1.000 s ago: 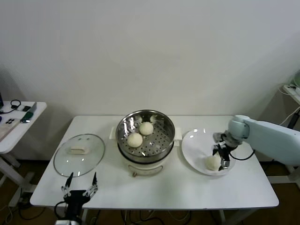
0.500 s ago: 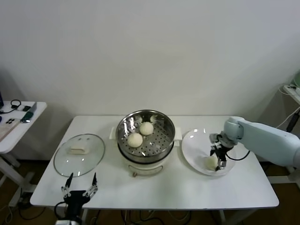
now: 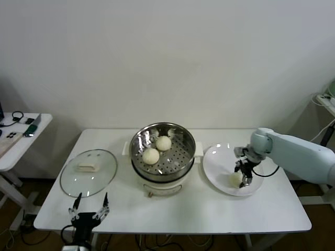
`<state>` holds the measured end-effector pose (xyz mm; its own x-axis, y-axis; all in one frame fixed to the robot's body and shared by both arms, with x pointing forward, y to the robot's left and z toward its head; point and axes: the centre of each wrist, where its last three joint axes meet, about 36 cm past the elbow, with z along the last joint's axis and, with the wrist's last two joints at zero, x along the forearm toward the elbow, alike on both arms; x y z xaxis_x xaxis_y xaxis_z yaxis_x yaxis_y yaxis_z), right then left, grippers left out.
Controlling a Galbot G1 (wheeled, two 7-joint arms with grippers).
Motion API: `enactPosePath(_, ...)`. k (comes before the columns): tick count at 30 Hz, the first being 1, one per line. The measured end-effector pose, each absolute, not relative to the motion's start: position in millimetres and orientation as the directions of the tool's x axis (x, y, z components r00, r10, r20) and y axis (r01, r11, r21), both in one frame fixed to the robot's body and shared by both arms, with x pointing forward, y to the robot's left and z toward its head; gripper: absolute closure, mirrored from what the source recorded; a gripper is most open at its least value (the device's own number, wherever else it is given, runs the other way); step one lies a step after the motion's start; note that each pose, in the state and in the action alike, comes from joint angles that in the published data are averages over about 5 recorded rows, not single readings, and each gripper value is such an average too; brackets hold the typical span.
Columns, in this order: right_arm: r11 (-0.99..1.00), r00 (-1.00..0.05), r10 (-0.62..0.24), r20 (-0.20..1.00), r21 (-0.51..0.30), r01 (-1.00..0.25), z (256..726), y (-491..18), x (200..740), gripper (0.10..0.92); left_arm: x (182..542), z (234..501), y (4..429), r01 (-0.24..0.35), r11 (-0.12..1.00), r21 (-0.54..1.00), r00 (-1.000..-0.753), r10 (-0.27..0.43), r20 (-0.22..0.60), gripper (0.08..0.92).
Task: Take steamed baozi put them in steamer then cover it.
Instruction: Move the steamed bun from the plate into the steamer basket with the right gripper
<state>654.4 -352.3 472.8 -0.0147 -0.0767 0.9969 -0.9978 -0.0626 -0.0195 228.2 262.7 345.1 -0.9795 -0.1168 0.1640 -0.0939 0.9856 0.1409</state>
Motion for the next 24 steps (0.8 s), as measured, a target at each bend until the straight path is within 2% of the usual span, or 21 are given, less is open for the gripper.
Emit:
enactPosePath(4,-0.129,-0.040,-0.085,0.996,-0.050,-0.990,506,-341,662,0.302,227,345,261,-0.090,0.986,0.139,-0.980,-0.113,0.164,0.177)
enactPosePath(11,-0.354,-0.110,-0.077,0.991,-0.130,-0.926,592,-306,673,0.301,226,346,259,-0.085,0.987,0.136,-0.981,-0.107,0.161,0.177)
enactPosePath(18,-0.607,-0.189,-0.068,0.980,-0.191,-0.771,677,-254,666,0.301,227,348,258,-0.078,0.987,0.138,-0.983,-0.100,0.157,0.177)
enactPosePath(24,-0.778,-0.225,-0.061,0.972,-0.188,-0.599,715,-199,653,0.301,225,347,256,-0.069,0.988,0.140,-0.982,-0.091,0.163,0.177)
